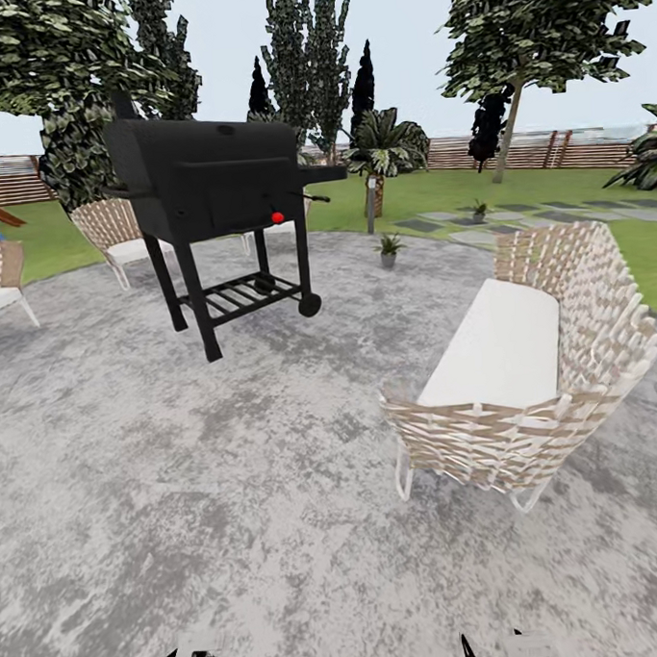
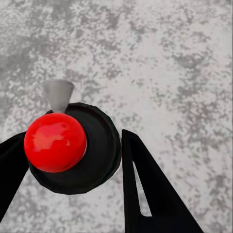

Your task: Pick up the pesticide atomizer in the garden and spray insectifuge to fully cover both potted plants in the garden.

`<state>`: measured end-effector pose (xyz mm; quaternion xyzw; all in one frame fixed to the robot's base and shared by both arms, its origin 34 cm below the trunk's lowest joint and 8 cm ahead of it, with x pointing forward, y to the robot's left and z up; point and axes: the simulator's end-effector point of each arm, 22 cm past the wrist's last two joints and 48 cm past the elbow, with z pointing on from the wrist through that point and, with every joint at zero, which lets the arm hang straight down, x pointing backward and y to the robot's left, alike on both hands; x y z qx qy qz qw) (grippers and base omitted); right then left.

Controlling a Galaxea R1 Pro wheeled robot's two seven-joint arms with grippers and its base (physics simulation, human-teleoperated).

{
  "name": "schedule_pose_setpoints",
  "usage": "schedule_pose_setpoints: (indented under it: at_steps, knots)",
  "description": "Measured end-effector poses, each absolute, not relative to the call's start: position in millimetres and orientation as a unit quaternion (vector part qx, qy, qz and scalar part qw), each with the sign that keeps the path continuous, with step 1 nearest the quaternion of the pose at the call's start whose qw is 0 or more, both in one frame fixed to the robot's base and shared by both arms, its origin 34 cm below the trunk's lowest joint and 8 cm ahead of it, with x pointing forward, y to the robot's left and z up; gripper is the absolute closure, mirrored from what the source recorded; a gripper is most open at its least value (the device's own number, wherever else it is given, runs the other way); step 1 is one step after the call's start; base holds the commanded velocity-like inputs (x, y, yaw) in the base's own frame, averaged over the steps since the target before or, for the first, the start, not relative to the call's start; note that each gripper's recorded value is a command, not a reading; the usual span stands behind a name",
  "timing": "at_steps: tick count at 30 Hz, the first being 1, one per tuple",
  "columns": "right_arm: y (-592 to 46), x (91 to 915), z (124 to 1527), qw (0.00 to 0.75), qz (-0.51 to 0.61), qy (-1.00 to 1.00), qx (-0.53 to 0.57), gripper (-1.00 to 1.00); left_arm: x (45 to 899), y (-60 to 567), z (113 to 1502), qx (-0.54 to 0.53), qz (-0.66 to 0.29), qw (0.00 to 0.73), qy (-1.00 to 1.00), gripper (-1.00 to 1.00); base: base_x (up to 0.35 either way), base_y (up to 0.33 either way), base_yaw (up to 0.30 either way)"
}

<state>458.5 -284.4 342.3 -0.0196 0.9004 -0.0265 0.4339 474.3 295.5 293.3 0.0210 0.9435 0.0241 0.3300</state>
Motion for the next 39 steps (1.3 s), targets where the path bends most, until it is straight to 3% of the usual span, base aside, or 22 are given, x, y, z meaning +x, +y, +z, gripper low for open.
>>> schedule_pose_setpoints:
  at_steps: [28,39]
  knots:
    - [-284.9,458.0,341.8,0.433,-0.027,0.901,-0.019,-1.00,474.3,295.5,293.2,0.021,0.024,0.330,0.943,1.00,0.192,0.262,-0.003]
    - [-285.1,458.3,342.1,0.434,-0.028,0.900,-0.019,-1.00,474.6,295.4,293.3,0.021,0.024,0.330,0.943,1.00,0.179,0.280,-0.276]
